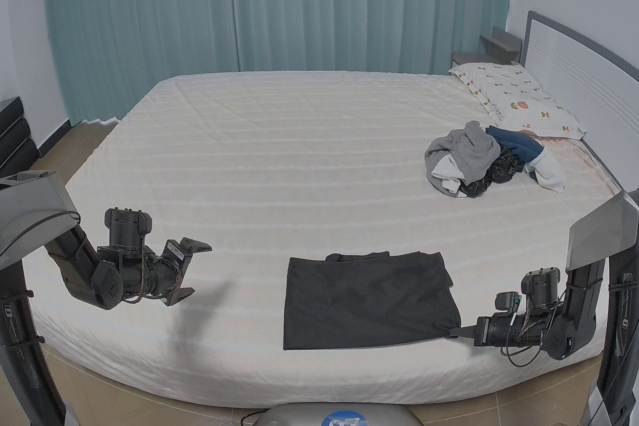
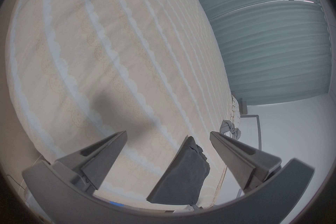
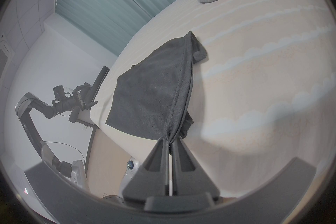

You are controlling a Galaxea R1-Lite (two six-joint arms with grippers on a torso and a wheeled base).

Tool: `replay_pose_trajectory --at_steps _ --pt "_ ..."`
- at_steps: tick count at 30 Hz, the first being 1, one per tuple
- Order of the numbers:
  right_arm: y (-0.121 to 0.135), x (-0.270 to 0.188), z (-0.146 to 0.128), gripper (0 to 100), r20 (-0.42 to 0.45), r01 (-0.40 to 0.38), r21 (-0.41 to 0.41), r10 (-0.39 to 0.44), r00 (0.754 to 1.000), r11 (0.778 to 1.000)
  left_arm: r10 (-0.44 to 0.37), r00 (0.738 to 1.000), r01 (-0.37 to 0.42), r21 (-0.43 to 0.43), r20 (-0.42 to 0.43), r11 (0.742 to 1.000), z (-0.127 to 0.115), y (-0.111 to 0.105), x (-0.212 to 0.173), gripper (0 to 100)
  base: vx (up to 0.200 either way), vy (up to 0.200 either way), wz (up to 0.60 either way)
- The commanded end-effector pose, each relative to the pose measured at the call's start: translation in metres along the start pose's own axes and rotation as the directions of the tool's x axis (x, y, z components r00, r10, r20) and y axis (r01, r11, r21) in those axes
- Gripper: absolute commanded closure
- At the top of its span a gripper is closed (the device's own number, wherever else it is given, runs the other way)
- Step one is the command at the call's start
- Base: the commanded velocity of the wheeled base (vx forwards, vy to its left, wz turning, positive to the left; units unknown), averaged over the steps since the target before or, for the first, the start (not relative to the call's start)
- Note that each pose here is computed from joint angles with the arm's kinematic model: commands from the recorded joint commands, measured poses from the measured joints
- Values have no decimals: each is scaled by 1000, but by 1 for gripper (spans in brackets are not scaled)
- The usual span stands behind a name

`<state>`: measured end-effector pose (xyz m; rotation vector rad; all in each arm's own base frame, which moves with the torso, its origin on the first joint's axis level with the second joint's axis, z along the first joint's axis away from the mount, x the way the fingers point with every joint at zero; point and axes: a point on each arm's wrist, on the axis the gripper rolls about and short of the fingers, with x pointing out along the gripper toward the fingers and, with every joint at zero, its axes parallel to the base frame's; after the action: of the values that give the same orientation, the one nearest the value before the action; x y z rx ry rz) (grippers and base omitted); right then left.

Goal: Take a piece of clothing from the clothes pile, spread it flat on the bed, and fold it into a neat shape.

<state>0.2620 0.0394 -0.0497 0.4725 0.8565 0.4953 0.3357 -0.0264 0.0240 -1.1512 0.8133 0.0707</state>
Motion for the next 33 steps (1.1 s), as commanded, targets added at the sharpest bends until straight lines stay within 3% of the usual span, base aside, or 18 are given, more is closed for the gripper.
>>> replay_pose_trajectory --at_steps 1,5,6,10,13,18,21,26,29,33 --pt "-1 -2 -1 100 -1 4 1 -4 1000 1000 0 1000 0 -2 0 1000 0 0 0 0 0 0 0" --pt "-2 -2 -1 100 -3 6 -18 -7 1000 1000 0 1000 0 -3 0 1000 0 0 0 0 0 0 0" --pt "-3 -3 -1 0 1 11 -20 -11 1000 1000 -1 1000 1 -1 1 1000 0 0 0 0 0 0 0" --pt "-2 -6 2 0 17 9 -26 -8 1000 1000 -1 1000 1 -1 1 1000 0 0 0 0 0 0 0" --pt "-4 -10 19 0 92 7 -20 -5 996 1000 3 1000 -3 1 -1 1000 -1 1 0 0 0 0 0" --pt "-16 -9 42 0 184 -4 101 -15 983 995 0 1000 0 2 2 1000 -1 -1 1 0 -40 0 0" --pt "-32 -3 58 0 239 -25 229 -31 971 973 -5 1000 5 3 4 1000 -1 -2 0 0 -200 0 0" --pt "-50 0 70 0 283 -51 325 -46 958 944 -15 1000 15 9 5 1000 1 -4 1 0 -80 0 0" --pt "-50 1 75 0 297 -76 365 -39 954 928 -33 999 33 7 8 999 2 -10 3 0 0 0 0" --pt "-50 1 75 0 302 -85 373 -35 953 924 -42 999 42 12 -4 999 -1 -14 7 0 0 -50 0"
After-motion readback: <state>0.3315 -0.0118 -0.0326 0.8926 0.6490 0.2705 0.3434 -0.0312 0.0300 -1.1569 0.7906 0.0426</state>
